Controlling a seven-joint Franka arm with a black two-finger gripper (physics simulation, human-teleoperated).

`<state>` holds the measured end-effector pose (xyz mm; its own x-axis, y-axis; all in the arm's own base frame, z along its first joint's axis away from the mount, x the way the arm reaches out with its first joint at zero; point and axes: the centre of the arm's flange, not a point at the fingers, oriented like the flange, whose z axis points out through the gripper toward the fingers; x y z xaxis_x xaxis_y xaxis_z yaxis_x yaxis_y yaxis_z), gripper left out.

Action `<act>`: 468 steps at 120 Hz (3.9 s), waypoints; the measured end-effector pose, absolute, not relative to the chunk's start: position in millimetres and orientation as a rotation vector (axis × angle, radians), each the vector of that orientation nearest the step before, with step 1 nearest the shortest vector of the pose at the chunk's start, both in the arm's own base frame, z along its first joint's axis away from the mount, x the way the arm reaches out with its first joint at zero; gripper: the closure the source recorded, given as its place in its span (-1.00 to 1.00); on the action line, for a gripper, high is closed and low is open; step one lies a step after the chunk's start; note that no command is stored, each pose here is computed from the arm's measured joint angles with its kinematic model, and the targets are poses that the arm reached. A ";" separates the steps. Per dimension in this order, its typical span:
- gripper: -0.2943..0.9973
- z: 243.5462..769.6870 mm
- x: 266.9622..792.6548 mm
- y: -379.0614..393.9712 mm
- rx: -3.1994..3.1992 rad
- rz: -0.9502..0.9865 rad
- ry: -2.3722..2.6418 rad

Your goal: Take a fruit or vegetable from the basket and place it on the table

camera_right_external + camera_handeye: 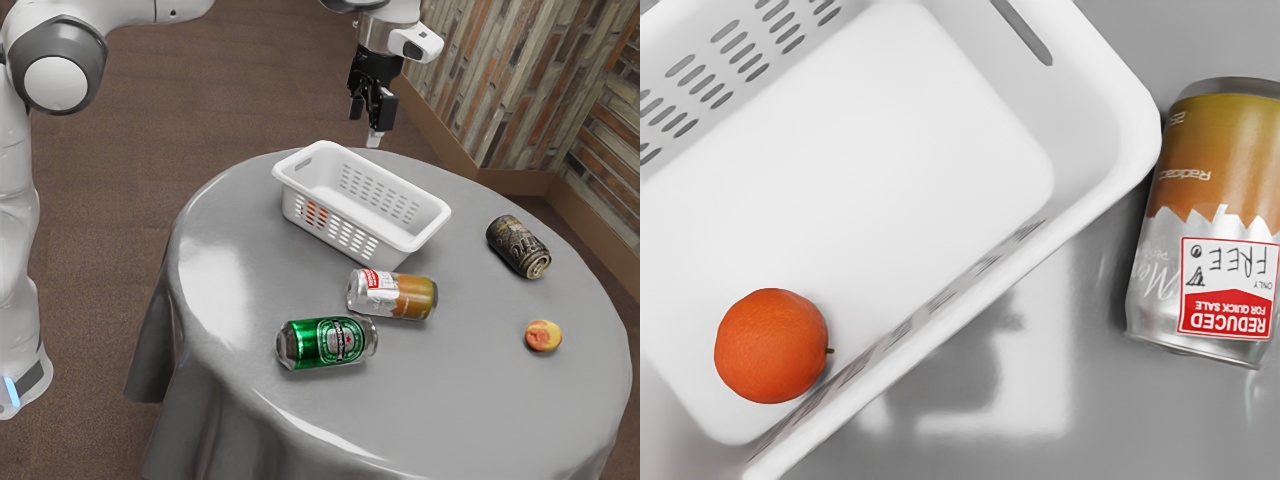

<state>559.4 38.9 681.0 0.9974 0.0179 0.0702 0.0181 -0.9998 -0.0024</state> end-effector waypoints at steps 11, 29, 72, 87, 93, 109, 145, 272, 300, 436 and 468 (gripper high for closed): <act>-0.54 681.3 559.4 38.7 -3.144 -0.112 -0.029; -0.54 690.0 560.5 45.8 -3.171 -0.147 -0.060; -0.54 707.8 558.9 101.0 -3.129 -0.217 -0.618; -0.54 690.2 559.4 140.0 -3.064 -0.162 -0.934; -0.54 681.2 559.7 153.9 -3.031 -0.134 -1.046; -0.54 658.6 562.6 165.9 -2.963 -0.054 -1.236; -0.54 631.8 570.9 153.3 -2.900 0.043 -1.361; -0.54 533.0 584.3 103.2 -2.992 0.099 -1.060; -0.54 519.0 584.8 108.6 -2.995 0.123 -1.061; -0.54 475.4 582.9 144.1 -2.991 0.185 -1.130; -0.54 464.7 585.1 146.1 -2.991 0.211 -1.123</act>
<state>585.1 146.1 464.7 0.7453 0.6509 -0.1441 0.6589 -0.7522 0.0101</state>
